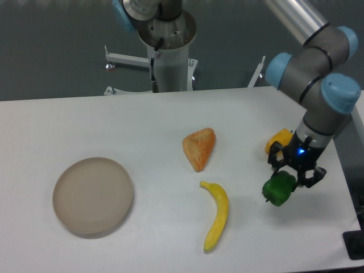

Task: Pick up the green pepper from the table
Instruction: 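Lift the green pepper up off the table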

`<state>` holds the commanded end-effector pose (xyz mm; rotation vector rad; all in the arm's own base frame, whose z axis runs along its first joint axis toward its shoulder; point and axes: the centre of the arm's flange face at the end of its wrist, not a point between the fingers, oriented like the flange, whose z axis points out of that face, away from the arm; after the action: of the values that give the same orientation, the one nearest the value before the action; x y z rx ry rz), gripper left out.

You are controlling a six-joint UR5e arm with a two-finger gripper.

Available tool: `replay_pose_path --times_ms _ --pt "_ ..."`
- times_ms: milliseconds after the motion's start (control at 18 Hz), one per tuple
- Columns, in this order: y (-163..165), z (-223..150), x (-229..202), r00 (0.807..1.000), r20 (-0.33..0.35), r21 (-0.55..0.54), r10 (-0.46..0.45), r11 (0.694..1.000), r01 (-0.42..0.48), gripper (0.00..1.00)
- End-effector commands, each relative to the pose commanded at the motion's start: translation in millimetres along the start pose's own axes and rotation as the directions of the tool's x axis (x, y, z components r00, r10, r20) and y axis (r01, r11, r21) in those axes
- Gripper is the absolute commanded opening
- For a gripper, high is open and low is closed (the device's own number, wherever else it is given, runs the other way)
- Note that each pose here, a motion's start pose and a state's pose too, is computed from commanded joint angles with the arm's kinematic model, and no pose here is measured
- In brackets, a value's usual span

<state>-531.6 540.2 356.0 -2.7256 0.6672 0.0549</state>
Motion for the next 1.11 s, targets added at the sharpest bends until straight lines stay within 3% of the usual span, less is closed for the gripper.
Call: replay_pose_path --times_ms 222,1111 --pt "2.4 -7.6 -1.7 0.999 -0.027 -0.004 0.037 0.999 -0.037 0.36" --pt "-0.7 -4.4 -0.6 0.999 -0.028 -0.032 0.043 0.999 -0.044 0.36"
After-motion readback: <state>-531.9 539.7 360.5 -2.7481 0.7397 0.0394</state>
